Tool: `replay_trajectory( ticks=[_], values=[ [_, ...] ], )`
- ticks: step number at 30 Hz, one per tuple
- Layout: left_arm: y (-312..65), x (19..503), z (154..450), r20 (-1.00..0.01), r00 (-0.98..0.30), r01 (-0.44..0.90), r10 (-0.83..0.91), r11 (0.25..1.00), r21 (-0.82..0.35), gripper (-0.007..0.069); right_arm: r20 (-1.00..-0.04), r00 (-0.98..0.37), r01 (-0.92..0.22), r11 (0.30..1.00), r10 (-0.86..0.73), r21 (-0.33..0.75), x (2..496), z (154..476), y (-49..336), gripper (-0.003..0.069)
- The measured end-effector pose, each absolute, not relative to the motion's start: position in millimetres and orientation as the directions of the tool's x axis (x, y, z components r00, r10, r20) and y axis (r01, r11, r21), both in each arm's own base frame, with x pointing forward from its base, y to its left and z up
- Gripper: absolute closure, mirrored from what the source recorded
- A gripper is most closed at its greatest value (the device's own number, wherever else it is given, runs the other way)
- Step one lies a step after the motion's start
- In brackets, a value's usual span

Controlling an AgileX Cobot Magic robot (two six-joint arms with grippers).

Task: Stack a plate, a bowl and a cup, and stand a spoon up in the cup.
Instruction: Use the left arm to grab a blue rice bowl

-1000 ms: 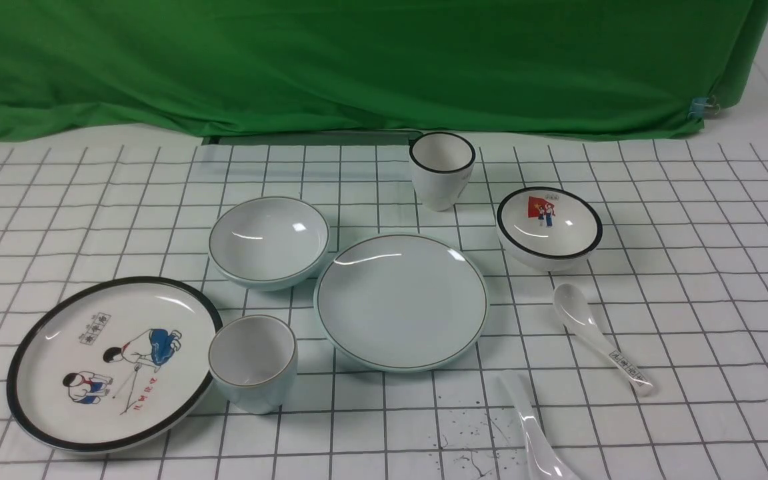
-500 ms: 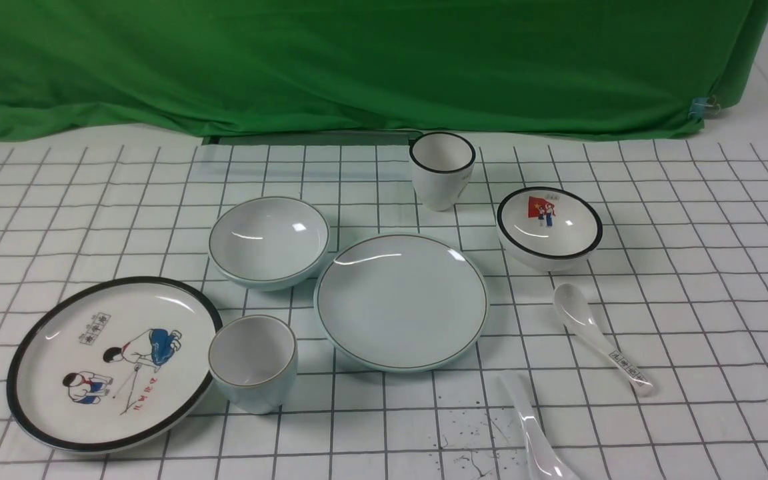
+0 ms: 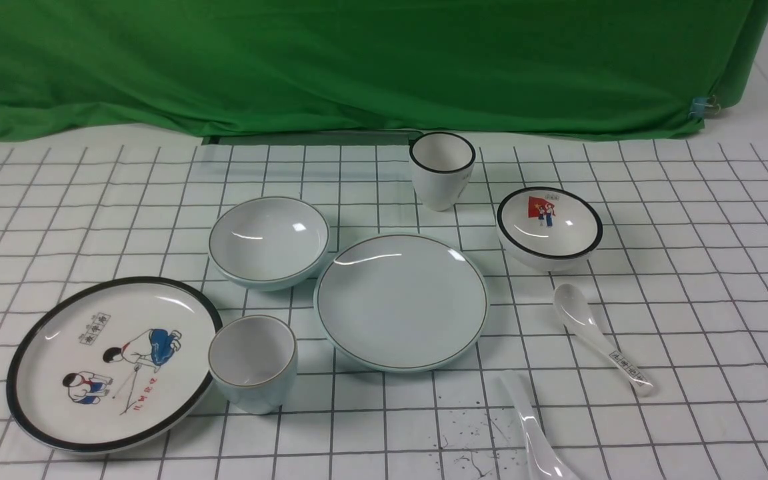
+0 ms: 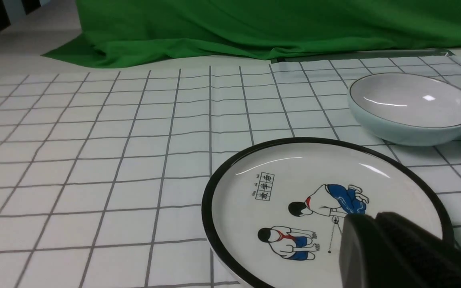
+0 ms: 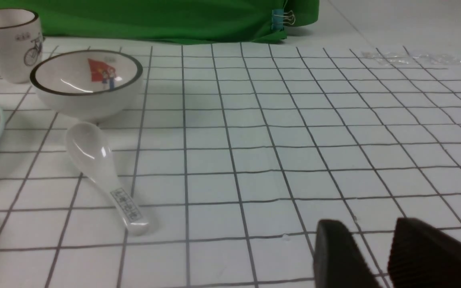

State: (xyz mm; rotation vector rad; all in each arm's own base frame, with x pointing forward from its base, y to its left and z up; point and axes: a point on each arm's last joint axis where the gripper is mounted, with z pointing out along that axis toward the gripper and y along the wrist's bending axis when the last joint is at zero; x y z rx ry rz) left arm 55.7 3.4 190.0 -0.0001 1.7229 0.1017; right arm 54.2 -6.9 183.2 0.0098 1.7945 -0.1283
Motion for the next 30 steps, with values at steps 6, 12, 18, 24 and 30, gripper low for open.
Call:
replay_trajectory(
  ticks=[6,12,18,24,30],
  values=[
    [0,56,193,-0.983,-0.105,-0.053,-0.154,0.987,-0.149,0.0653,-0.907,-0.187,0.130,0.925,0.376,0.357,54,183,-3,0.0416],
    [-5,57,200,-0.627,-0.047,-0.014,-0.777,0.628,-0.778,0.0653,-0.486,-0.105,0.193,0.497,0.868,0.846,55,183,1,0.0416],
    [-5,57,204,-0.426,-0.021,0.009,-0.904,0.426,-0.905,0.0653,-0.538,-0.104,0.187,0.547,0.837,0.816,55,184,0,0.0416],
    [-5,57,206,-0.397,-0.018,0.014,-0.918,0.397,-0.918,0.0653,-0.661,-0.114,0.150,0.670,0.742,0.727,55,186,0,0.0432],
    [-21,37,283,-0.798,-0.079,0.167,-0.598,0.781,-0.602,0.0653,-0.856,-0.142,-0.009,0.864,0.498,0.504,55,237,5,0.0603]
  ],
)
